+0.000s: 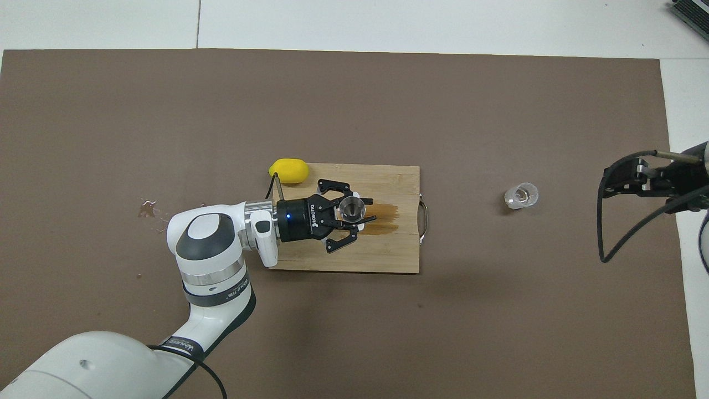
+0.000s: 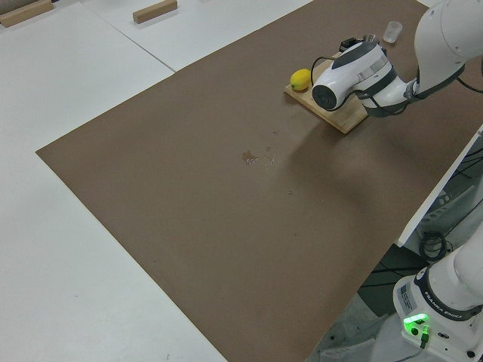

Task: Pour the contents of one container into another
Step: 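Lower the glass cup onto the cutting board and open the left gripper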

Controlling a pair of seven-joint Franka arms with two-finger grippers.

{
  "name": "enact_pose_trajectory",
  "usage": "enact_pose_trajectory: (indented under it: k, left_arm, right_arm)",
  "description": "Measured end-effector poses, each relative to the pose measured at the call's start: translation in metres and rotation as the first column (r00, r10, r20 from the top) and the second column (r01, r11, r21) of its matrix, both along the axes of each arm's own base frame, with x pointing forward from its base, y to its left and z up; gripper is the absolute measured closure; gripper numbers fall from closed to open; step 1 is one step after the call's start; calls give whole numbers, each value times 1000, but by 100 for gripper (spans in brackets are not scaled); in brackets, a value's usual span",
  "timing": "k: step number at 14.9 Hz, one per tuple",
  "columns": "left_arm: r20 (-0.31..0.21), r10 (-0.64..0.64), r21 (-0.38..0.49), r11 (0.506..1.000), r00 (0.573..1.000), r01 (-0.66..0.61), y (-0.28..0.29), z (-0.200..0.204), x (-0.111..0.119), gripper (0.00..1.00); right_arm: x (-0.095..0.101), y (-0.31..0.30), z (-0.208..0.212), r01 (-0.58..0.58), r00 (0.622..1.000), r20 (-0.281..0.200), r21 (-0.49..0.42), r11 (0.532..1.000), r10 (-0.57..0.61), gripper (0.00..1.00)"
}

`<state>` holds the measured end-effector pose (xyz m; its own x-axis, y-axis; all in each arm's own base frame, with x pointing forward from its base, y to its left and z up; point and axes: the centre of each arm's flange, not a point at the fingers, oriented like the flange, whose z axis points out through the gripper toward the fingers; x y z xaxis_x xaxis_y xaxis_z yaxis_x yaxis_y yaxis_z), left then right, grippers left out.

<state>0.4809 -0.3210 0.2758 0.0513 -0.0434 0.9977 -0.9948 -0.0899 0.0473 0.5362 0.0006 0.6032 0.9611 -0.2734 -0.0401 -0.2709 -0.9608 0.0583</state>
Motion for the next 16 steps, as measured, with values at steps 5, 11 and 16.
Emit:
enact_pose_trajectory:
  k: [5, 11, 16]
  left_arm:
    - [102, 12, 10, 1000, 995, -13, -9, -18, -6, 64]
    - [134, 40, 17, 999, 990, -43, -6, -23, -4, 63]
    - [124, 48, 37, 998, 991, -53, -4, -31, -4, 62]
  right_arm:
    - [0, 0, 0, 0, 1000, 0, 0, 1000, 0, 0]
    - [0, 0, 0, 0, 1000, 0, 0, 1000, 0, 0]
    - [0, 0, 0, 0, 1000, 0, 0, 1000, 0, 0]
